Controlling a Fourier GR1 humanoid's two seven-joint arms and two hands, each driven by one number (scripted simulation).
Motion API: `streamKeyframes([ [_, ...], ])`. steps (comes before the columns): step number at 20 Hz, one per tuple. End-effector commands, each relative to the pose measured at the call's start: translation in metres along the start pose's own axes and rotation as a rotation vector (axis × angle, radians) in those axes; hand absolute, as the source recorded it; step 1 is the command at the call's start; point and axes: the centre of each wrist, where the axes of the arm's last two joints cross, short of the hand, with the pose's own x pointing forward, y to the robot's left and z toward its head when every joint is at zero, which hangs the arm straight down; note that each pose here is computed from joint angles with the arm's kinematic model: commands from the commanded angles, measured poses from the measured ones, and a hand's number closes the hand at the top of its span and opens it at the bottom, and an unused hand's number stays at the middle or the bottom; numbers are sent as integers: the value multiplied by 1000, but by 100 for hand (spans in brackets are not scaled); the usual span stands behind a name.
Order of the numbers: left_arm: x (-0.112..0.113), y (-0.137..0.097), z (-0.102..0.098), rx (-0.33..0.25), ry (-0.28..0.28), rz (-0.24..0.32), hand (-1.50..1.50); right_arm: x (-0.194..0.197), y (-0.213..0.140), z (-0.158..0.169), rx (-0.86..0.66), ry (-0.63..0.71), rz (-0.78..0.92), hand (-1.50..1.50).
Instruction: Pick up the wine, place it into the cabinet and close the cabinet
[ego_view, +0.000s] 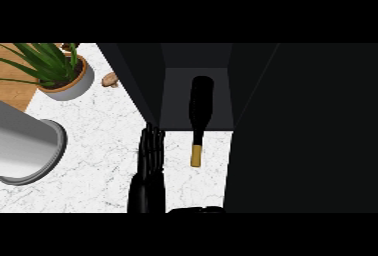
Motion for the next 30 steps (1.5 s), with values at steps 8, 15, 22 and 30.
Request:
streamKeyframes([
  [8, 44, 48, 25, -103, -17, 3, -150, 9, 7, 17, 175, 40, -41, 150],
  [15, 70, 82, 36, -163, -2, 24, -150, 27, 12, 30, 220, 25, -20, 150],
  [22, 84, 118, 23, -119, -32, 6, -150, 9, 32, 31, 327, 151, -188, 150],
  [30, 109, 140, 14, -51, -69, -5, -150, 14, 55, 39, 532, 112, -125, 150],
])
